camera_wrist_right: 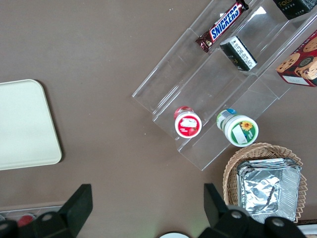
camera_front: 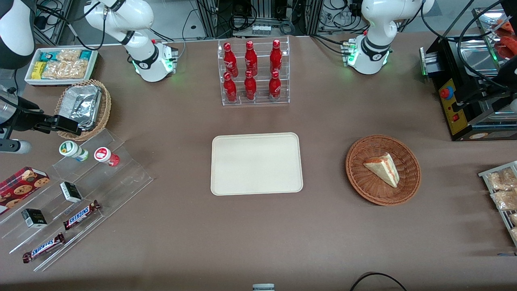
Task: Place green gum on tray
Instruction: 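Move the right gripper down toward the green-labelled gum tub on the rack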
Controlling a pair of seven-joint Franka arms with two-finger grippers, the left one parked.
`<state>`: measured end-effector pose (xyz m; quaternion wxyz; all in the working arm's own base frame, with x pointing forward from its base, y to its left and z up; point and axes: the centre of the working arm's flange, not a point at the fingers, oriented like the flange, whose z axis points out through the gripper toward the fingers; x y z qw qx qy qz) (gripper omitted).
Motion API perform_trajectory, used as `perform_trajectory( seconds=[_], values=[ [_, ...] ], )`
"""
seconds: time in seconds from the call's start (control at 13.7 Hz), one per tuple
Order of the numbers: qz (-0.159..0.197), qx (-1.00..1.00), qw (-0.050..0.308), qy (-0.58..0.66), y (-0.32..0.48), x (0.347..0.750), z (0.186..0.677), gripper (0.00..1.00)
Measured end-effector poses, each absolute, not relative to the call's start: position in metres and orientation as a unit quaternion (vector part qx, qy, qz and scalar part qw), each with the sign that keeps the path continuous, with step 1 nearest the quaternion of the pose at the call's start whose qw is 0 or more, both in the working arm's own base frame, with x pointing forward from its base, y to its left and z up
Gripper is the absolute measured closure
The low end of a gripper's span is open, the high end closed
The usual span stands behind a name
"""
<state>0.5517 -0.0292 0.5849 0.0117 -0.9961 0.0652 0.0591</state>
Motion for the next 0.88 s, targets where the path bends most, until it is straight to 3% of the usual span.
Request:
perform_trajectory(
  seconds=[0.51, 0.88],
  values=[
    [0.069, -0.996, 0.013, 0.055, -0.034, 0.549, 0.566, 0.0],
    [0.031, -0.996, 0.022, -0.075, -0.085, 0.52, 0.502, 0.0]
  ],
)
